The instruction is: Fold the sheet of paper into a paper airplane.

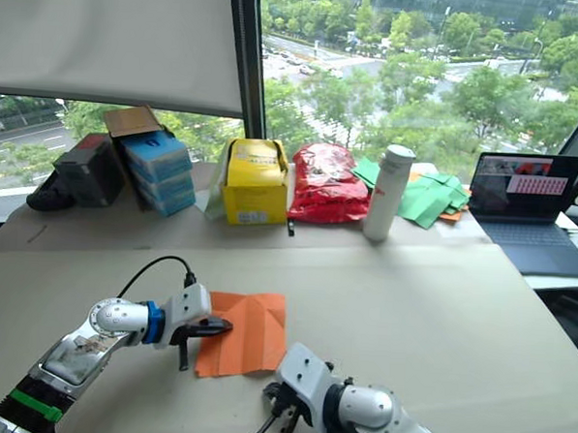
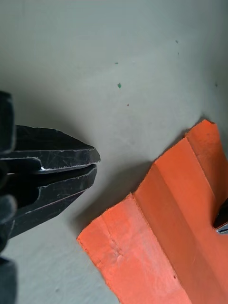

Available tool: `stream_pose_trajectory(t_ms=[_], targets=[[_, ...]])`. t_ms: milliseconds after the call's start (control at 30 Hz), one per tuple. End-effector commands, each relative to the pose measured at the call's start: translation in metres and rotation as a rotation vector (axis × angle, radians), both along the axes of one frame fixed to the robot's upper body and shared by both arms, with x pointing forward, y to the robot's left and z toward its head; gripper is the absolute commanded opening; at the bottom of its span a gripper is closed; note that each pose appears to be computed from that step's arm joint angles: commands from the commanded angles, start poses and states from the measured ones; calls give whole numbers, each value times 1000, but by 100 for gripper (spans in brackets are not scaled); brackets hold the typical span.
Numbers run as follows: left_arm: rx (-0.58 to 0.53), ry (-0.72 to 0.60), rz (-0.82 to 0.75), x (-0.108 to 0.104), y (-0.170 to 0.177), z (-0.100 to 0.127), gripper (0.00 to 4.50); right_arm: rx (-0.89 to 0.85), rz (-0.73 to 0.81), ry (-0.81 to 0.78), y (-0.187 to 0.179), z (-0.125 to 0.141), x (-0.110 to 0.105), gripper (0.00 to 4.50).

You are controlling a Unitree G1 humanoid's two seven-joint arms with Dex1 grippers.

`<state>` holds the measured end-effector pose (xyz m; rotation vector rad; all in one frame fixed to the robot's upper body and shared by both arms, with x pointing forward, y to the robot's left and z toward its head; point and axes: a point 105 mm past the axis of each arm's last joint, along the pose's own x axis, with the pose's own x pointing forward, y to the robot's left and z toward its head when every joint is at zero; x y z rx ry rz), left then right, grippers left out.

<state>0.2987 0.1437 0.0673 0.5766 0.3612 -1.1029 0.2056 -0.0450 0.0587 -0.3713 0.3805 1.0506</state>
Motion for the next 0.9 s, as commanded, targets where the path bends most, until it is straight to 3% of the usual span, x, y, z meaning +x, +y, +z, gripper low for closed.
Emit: stream_pose_trajectory(t_ms=[33,400,667,767,900], targets=[[125,124,39,-8,22,-37,0,-33,-144,-57,-8,1,11,19],[125,114,22,0,19,-34,0,27,-262,-112,-4,10,25,19],[127,110,19,1,20,-32,0,229,-370,-131,3,31,43,19],[130,108,20,1,21,-32,0,325,-358,-146,12,44,48,19],[129,106,27,2,22,-32,0,391,-223,-135,36,52,45,19]])
